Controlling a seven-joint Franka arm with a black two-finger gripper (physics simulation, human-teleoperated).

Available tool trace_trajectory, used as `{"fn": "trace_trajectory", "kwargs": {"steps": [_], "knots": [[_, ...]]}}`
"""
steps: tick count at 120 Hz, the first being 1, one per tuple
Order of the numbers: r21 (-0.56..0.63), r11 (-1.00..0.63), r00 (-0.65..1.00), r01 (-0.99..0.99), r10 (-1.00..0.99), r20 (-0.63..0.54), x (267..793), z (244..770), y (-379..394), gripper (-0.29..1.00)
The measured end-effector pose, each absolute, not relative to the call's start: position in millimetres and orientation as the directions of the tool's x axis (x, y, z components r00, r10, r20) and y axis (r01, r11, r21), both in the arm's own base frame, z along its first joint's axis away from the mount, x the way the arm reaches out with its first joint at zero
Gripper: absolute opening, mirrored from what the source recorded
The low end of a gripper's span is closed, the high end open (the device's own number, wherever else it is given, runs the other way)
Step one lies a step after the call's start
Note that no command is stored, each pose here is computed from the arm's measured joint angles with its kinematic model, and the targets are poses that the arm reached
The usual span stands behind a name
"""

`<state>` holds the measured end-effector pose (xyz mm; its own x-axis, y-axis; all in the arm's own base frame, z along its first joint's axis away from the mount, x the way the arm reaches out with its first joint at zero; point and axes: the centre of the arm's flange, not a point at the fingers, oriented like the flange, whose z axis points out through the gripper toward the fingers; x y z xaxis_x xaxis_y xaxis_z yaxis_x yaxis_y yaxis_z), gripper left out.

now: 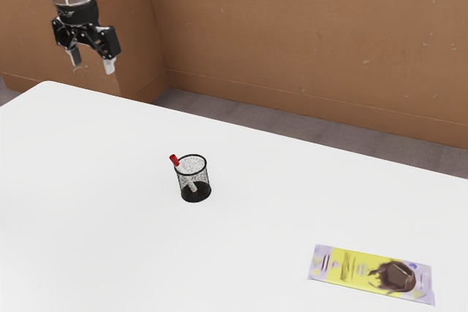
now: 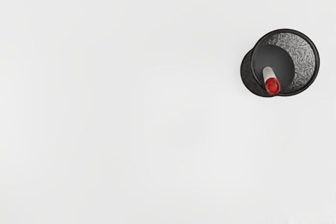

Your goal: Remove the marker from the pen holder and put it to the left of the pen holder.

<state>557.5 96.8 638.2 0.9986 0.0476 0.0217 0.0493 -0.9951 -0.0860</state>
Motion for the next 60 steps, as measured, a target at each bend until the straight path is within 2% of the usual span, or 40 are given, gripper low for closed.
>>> {"fn": "trace_trajectory", "kwargs": {"steps": [40,60], "knots": [[-0.047,-0.997,0.998,-0.062,-0.063,0.025,558,640,54,0.70],[0.096,-0.986,0.984,-0.137,-0.147,-0.099,559,517,49,0.70]]}}
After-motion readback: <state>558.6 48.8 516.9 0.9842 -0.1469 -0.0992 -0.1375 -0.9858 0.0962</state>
